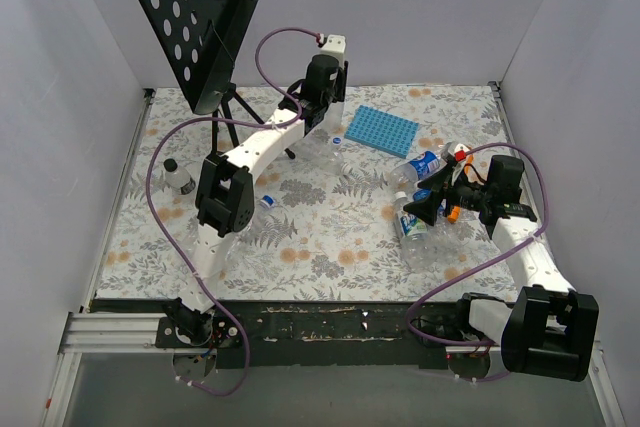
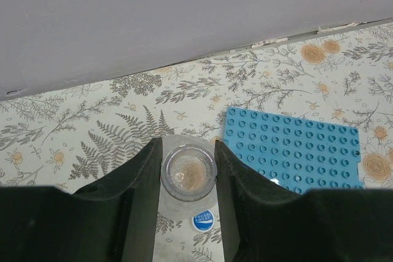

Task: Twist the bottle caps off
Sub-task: Place the plastic bottle at the center of the board.

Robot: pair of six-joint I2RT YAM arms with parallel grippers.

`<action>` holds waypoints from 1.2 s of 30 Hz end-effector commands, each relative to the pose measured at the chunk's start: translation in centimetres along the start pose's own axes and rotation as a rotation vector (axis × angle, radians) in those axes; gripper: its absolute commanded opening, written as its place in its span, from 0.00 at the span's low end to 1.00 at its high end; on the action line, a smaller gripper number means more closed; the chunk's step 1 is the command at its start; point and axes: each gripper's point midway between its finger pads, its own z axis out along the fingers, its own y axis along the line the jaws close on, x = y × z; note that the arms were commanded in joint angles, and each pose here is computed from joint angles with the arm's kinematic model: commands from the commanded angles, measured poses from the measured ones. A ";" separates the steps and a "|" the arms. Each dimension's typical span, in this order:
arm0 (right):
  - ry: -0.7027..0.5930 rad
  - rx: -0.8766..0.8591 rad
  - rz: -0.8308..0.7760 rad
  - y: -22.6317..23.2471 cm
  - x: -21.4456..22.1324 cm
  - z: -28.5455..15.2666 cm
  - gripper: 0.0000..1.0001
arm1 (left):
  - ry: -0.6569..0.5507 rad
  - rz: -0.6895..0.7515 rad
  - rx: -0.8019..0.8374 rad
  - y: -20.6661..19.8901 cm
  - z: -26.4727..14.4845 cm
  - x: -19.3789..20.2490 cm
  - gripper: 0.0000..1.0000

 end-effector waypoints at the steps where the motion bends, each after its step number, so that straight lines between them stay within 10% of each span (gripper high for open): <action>1: -0.016 -0.013 -0.030 0.0 -0.3 0.0 0.94 | -0.043 -0.026 0.006 0.3 -0.5 -2.5 0.00; 17: -0.015 -0.012 -0.030 -0.1 -0.3 0.0 0.94 | 0.007 -0.041 -0.001 0.9 0.2 -0.6 0.06; 36: -0.013 -0.014 -0.028 -0.1 -0.2 0.1 0.94 | 0.006 -0.052 -0.007 1.1 -0.5 -1.2 0.47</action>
